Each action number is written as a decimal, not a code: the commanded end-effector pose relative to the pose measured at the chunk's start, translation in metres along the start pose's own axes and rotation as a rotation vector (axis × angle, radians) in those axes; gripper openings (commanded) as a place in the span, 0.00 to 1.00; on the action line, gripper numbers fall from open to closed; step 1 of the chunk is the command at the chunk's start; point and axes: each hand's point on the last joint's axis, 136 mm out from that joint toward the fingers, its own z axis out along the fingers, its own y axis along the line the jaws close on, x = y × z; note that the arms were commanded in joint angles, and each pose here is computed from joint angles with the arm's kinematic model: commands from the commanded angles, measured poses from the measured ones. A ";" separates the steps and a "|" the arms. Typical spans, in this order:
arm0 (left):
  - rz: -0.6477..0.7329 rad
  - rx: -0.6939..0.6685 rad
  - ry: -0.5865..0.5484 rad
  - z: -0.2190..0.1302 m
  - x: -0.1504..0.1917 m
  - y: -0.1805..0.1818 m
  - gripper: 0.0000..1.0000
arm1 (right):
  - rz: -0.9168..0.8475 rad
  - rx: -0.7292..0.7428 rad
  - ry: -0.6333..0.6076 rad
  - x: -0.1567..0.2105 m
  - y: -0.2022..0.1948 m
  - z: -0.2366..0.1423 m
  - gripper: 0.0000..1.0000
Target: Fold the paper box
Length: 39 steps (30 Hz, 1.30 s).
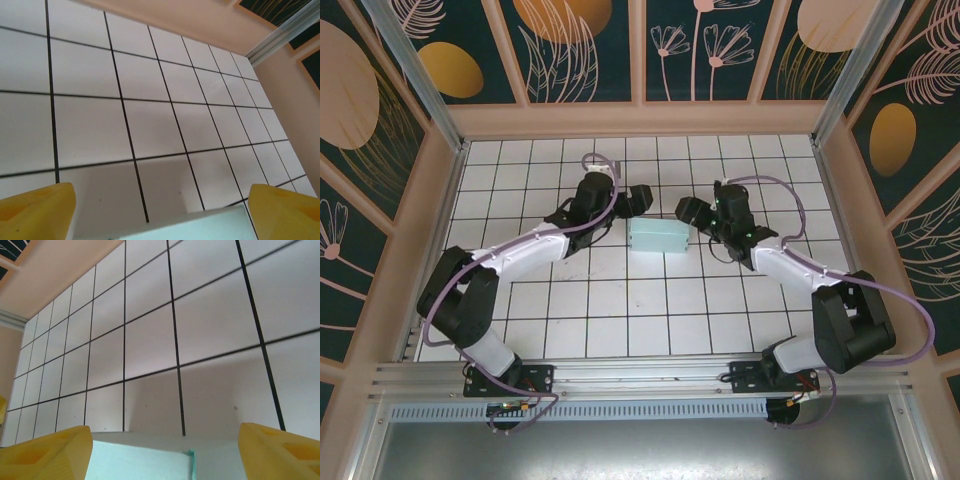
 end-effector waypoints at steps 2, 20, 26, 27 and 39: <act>0.028 -0.036 0.048 0.010 0.011 0.011 0.87 | -0.169 -0.037 0.048 -0.009 0.021 0.005 0.75; -0.089 -0.239 0.014 -0.047 0.003 0.142 0.94 | -1.361 -0.424 0.531 0.074 0.096 0.004 0.92; -0.097 -0.234 0.034 -0.042 0.012 0.146 0.94 | -1.426 -0.365 0.703 0.079 0.076 0.031 0.91; -0.099 -0.236 0.035 -0.042 0.012 0.147 0.94 | -1.429 -0.364 0.728 0.081 0.073 0.034 0.91; -0.105 -0.239 0.037 -0.037 0.013 0.151 0.94 | -1.462 -0.301 0.829 0.083 0.056 0.050 0.59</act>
